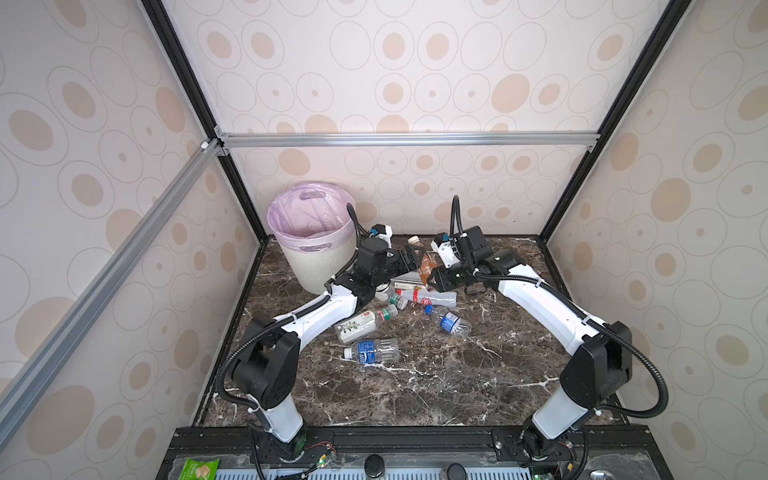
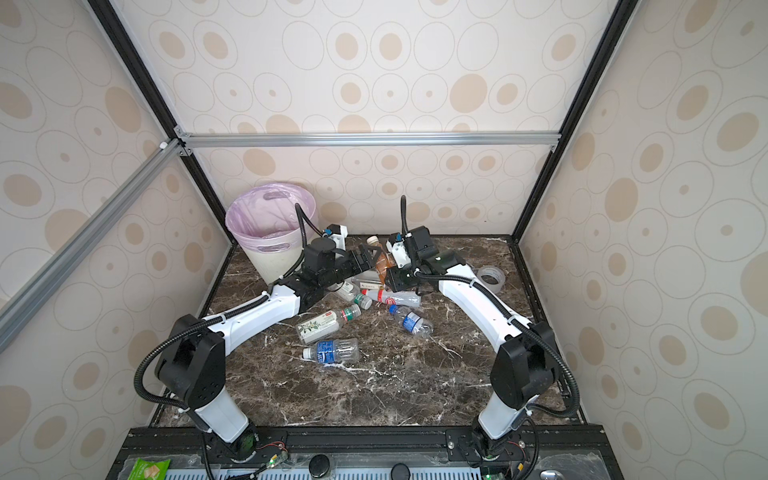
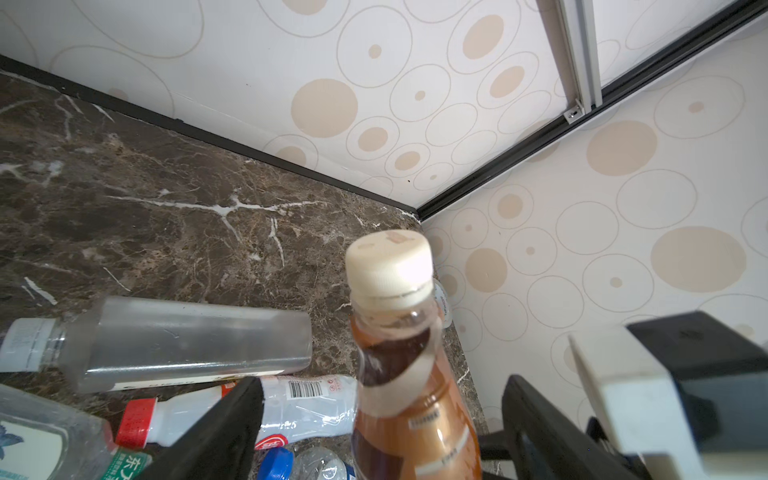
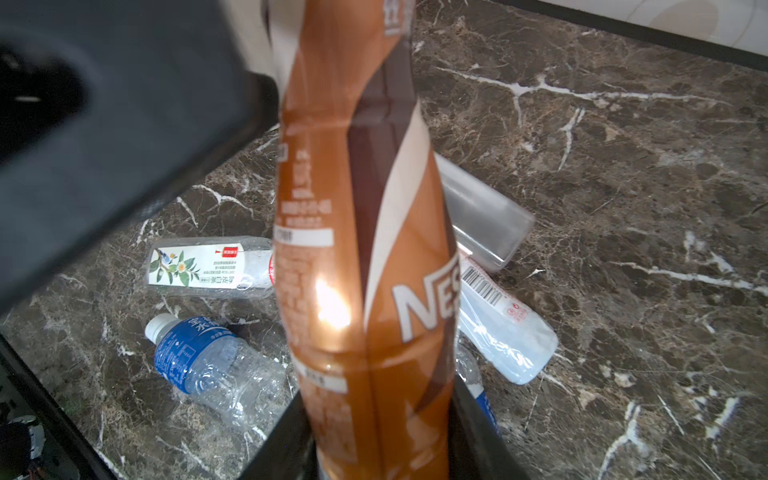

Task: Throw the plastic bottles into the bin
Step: 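Lift the brown coffee bottle upright with the right gripper toward the left gripper, then close the left gripper on the coffee bottle's cream cap above the right gripper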

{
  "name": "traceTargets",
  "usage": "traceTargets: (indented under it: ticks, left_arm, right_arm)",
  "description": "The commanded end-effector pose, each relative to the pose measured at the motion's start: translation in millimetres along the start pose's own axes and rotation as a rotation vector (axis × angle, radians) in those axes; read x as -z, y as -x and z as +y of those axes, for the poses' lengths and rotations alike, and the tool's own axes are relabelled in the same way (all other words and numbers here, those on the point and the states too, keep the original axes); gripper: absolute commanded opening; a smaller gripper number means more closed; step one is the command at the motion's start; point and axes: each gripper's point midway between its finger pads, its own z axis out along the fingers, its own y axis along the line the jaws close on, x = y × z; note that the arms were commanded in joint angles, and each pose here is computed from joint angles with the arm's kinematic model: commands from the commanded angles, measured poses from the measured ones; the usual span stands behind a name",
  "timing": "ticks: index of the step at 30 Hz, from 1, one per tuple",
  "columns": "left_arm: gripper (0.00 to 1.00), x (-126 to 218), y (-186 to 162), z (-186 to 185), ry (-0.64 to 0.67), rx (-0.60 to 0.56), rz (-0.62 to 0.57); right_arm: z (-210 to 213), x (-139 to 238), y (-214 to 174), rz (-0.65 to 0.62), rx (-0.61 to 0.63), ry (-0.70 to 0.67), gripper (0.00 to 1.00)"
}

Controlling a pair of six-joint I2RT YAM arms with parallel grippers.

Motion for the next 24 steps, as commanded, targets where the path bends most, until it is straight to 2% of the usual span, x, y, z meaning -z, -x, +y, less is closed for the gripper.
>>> traceTargets:
  ticks: [1,11,20,24]
  left_arm:
    - [0.85,1,28,-15,-0.042,-0.01,-0.067]
    - [0.71,-4,39,-10,-0.04,-0.002,-0.091]
    - [0.42,-5,39,-11,-0.067,0.014,-0.107]
    - [0.36,-3,38,-11,-0.067,0.011,-0.106]
  right_arm:
    - [12,14,6,-0.04,0.021,0.024,0.45]
    - [30,14,8,-0.053,0.065,0.052,0.45]
    - [40,5,4,-0.045,0.078,0.066,0.45]
    - [41,2,3,-0.045,0.075,0.064,0.46]
